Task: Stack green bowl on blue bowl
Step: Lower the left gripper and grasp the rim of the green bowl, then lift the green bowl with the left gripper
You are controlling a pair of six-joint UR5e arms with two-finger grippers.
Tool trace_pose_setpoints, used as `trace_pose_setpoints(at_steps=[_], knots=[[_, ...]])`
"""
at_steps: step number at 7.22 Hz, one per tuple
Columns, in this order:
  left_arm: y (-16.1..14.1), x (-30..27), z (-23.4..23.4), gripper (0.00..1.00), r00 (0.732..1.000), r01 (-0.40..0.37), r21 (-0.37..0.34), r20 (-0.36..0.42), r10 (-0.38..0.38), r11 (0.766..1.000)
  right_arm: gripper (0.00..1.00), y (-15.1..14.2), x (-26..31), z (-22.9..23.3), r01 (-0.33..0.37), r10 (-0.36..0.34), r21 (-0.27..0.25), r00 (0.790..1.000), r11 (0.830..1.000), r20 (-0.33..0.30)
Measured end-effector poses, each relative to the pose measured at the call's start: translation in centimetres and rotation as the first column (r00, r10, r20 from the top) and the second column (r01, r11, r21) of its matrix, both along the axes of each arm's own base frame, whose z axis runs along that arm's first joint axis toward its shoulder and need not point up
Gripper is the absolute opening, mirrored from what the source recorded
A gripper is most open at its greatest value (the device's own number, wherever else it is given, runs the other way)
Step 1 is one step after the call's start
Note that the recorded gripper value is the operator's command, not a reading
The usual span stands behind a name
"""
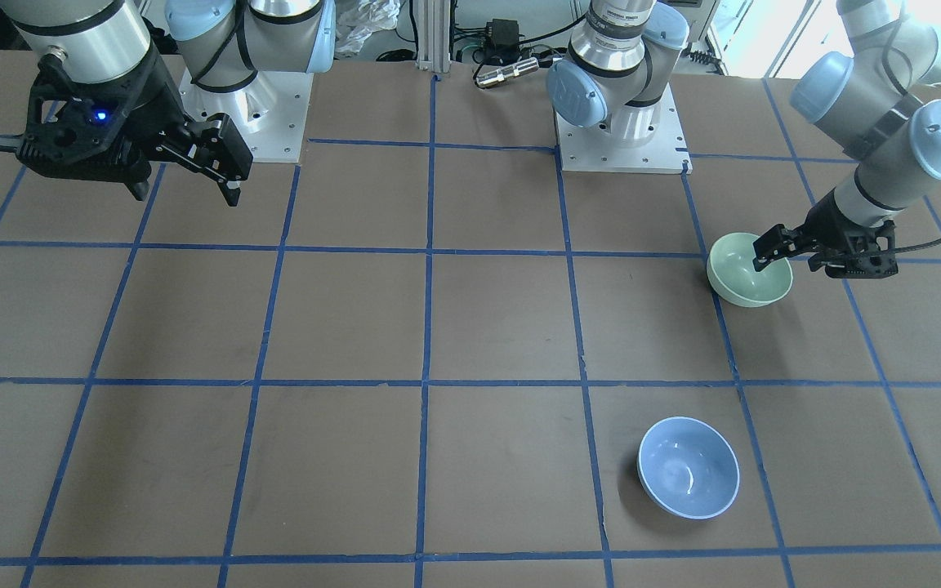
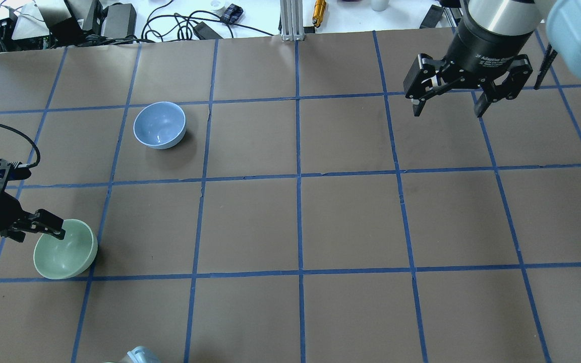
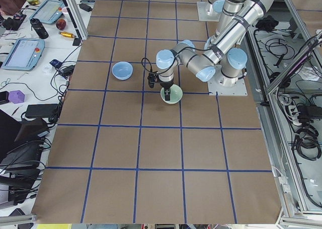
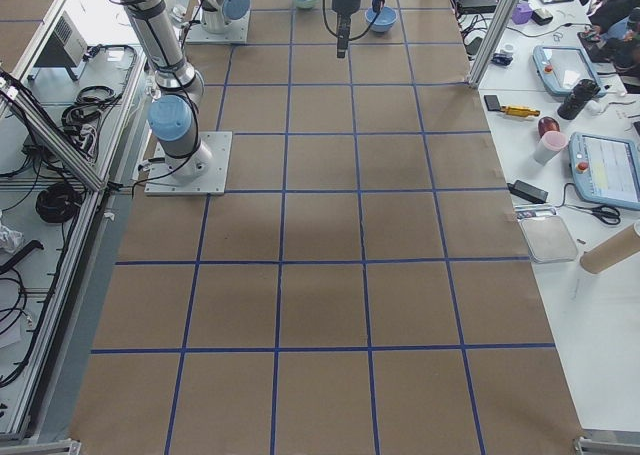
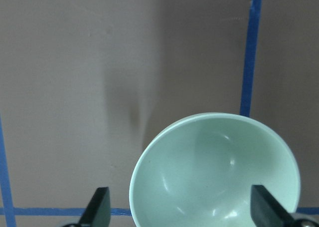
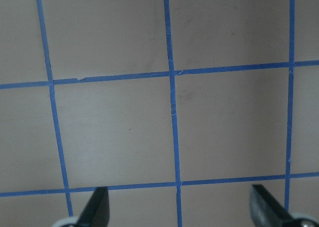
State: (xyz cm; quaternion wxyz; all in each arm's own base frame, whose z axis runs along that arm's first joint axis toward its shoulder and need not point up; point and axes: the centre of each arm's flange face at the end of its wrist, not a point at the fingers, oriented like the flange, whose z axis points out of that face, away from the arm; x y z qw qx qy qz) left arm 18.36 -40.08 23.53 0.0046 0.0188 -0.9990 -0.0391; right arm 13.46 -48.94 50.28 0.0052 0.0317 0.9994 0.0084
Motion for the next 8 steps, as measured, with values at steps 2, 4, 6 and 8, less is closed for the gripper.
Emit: trace_pose_setpoints(at_steps=[2,4,6,8], knots=[[1.0,0.9,-1.3,0.81,1.000,-0.008,0.010,0.014,0.008,1.000,1.00,0.0,0.0,0.0,0.000,0.000,0.000,1.000,1.000,0.000],[1.3,1.4,-2.4,0.33,1.000,-0.005,0.026,0.002,0.005,1.000,1.00,0.0,0.0,0.0,0.000,0.000,0.000,1.000,1.000,0.000],[1.2,1.8,-3.0,0.00,0.999,0.030,0.033,-0.016,-0.030,0.999,1.00,0.0,0.0,0.0,0.000,0.000,-0.001,1.000,1.000,0.000],[1.2,2.0,-3.2,0.00,0.998,0.059,0.036,-0.030,-0.058,0.998,1.00,0.0,0.0,0.0,0.000,0.000,0.000,1.000,1.000,0.000]])
